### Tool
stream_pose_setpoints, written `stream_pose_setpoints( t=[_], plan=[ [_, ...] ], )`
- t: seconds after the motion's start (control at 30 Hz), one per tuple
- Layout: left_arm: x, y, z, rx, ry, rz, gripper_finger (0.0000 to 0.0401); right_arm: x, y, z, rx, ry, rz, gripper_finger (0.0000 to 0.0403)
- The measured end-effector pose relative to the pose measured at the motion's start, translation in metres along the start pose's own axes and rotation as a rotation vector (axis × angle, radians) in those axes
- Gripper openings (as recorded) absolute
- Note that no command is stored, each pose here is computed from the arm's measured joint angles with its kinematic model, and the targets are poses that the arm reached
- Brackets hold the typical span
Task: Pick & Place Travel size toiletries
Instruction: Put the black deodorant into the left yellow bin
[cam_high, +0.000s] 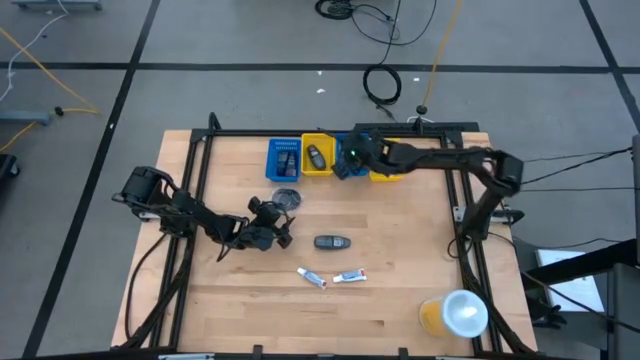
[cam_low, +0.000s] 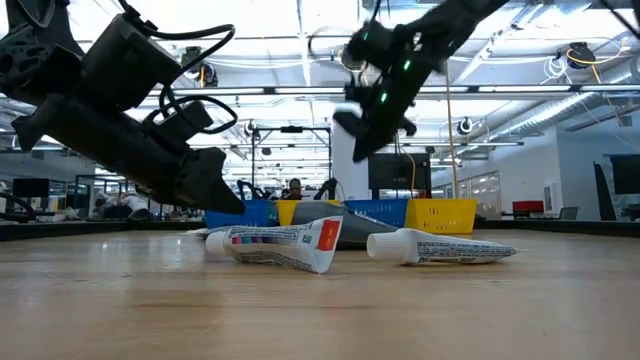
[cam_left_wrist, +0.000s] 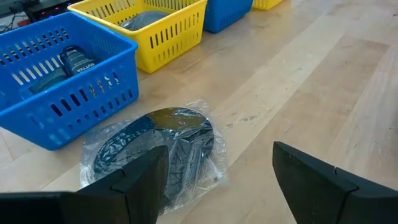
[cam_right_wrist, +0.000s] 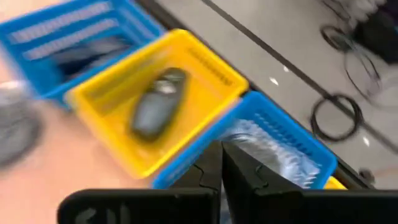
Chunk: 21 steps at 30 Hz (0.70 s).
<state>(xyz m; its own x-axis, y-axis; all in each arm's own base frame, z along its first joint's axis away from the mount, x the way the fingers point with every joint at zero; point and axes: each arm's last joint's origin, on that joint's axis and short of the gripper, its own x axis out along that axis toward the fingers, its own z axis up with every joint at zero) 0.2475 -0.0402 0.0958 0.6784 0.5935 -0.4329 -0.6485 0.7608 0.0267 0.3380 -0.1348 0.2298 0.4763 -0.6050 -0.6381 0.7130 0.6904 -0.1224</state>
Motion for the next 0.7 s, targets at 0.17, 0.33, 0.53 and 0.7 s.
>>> stream_pose_setpoints(
  t=[0.17, 0.33, 0.53, 0.7],
  plan=[
    [-0.002, -0.002, -0.001, 0.007, 0.000, -0.011, 0.0285, -0.039, 0.027, -0.023, -0.154, -0.028, 0.104, 0.0001],
    [-0.003, -0.003, -0.002, 0.012, 0.000, -0.017, 0.0285, -0.069, 0.050, -0.070, -0.219, -0.078, 0.308, 0.0022],
    [-0.003, -0.003, -0.001, 0.010, -0.001, -0.016, 0.0285, -0.080, 0.067, -0.127, -0.140, -0.081, 0.677, 0.0101],
    [-0.002, -0.002, -0.001, 0.004, -0.004, -0.008, 0.0285, -0.077, 0.076, -0.164, -0.159, -0.066, 0.790, 0.0205]
  ],
)
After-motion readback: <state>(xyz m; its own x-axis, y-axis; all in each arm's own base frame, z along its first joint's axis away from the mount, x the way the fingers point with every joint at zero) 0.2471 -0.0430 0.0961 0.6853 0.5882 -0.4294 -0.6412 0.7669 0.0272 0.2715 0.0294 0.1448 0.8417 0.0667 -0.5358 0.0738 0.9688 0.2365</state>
